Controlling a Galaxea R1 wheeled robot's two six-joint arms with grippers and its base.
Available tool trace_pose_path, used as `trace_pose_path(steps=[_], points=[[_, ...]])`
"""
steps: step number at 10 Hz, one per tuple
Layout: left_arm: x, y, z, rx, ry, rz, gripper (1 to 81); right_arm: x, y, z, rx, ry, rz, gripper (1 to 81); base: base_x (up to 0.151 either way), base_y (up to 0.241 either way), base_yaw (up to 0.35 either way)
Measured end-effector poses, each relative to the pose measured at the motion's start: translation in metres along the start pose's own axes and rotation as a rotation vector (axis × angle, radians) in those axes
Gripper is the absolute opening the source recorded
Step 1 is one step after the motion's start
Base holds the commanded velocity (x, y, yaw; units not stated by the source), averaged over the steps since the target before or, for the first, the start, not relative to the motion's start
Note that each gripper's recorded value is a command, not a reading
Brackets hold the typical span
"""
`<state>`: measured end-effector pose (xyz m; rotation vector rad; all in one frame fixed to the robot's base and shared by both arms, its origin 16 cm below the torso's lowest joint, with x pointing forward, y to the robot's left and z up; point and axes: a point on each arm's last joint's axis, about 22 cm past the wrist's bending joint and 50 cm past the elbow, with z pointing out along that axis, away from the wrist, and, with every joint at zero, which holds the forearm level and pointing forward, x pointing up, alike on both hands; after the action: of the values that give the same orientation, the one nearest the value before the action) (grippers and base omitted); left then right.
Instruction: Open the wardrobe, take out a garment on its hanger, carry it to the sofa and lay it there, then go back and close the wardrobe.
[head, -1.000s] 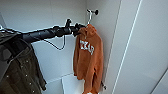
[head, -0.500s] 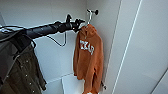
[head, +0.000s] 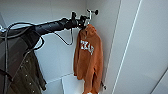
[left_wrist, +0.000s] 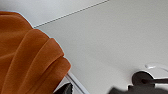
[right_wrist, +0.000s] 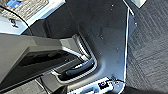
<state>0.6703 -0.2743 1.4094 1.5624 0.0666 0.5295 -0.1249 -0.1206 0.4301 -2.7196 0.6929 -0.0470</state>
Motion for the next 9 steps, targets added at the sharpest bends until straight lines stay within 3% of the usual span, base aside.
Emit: trace_pose_path(steps=[2,4,9], points=[[-0.004,0.001,0.004,0.000,-0.003,-0.032,81.1,0.000,0.002,0.000,-0.003,0.001,0.000,81.1,0.000,0.000,0.000],[-0.013,0.003,0.009,-0.001,-0.016,-0.107,81.1,0.000,0.000,0.000,-0.003,0.001,-0.001,81.1,0.000,0.000,0.000],[-0.003,-0.022,0.014,0.022,0.012,-0.178,81.1,0.000,-0.007,0.004,-0.013,0.001,-0.002,81.1,0.000,0.000,0.000]])
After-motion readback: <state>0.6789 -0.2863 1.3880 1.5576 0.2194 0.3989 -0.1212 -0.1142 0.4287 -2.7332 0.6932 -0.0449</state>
